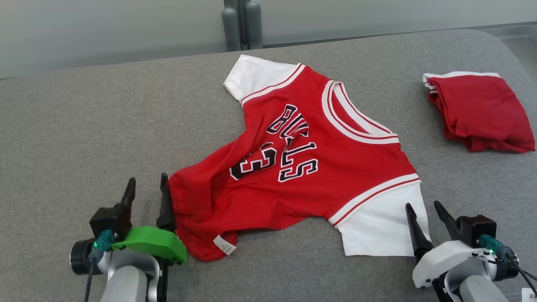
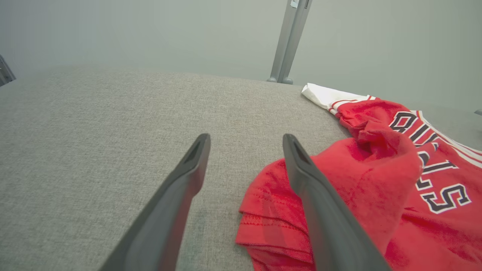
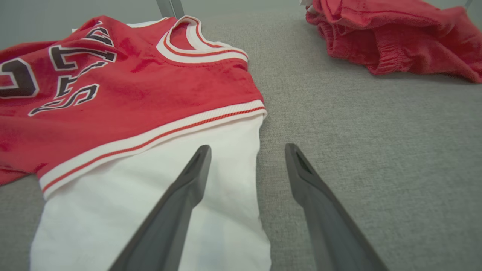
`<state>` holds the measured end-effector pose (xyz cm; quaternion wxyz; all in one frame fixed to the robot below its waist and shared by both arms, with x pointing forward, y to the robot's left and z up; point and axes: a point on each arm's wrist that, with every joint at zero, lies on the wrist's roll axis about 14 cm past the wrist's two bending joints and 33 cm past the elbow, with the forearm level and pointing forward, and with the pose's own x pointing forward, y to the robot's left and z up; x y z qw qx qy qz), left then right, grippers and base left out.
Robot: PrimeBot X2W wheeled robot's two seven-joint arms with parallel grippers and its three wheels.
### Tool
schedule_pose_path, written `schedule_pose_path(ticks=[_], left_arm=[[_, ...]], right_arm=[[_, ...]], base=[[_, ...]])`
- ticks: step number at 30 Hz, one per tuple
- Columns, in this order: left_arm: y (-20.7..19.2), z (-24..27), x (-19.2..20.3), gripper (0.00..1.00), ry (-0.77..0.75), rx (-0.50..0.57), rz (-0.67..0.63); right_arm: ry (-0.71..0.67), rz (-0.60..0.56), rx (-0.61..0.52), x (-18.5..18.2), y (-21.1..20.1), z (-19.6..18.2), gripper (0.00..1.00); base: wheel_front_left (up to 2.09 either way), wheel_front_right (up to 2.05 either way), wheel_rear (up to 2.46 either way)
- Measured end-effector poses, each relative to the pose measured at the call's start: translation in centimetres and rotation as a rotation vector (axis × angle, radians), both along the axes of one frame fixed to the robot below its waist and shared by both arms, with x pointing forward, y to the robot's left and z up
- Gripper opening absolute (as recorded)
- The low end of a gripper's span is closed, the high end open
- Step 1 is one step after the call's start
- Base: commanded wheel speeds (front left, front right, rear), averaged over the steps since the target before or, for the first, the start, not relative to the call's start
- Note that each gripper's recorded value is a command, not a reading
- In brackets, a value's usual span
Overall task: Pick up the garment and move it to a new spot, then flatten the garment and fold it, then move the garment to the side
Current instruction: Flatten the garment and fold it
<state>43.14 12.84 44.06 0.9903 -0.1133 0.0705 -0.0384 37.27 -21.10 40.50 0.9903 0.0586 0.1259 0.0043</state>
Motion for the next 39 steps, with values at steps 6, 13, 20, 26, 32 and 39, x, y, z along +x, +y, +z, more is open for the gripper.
schedule_pose_path(ticks=[6,13,20,26,32,39], left_arm=[[-3.3,0.7,-2.1,1.0,-0.038,0.016,-0.143],[-5.7,-1.2,-4.1,1.0,0.023,0.035,-0.227],[-6.0,-2.3,-3.0,0.0,0.062,0.038,-0.23],[-4.8,0.6,-0.2,0.0,-0.048,0.113,-0.211],[0.7,4.0,5.7,0.0,-0.158,0.322,-0.176],[3.0,5.7,12.1,0.0,-0.173,0.588,-0.262]], right_arm=[[-0.001,0.026,0.008,0.4,1.0,0.0,1.0],[-0.005,0.05,0.01,0.4,1.8,0.1,1.0],[-0.002,0.033,-0.002,0.0,1.0,0.1,1.0],[-0.002,0.004,-0.006,0.0,-0.1,0.1,1.0],[0.001,0.011,0.007,0.9,0.6,-0.2,1.0],[-0.023,0.021,0.005,2.5,0.8,0.4,1.0]], base=[[0.0,0.0,0.0],[0.0,0.0,0.0],[0.0,0.0,0.0],[0.0,0.0,0.0],[0.0,0.0,0.0],[0.0,0.0,0.0]])
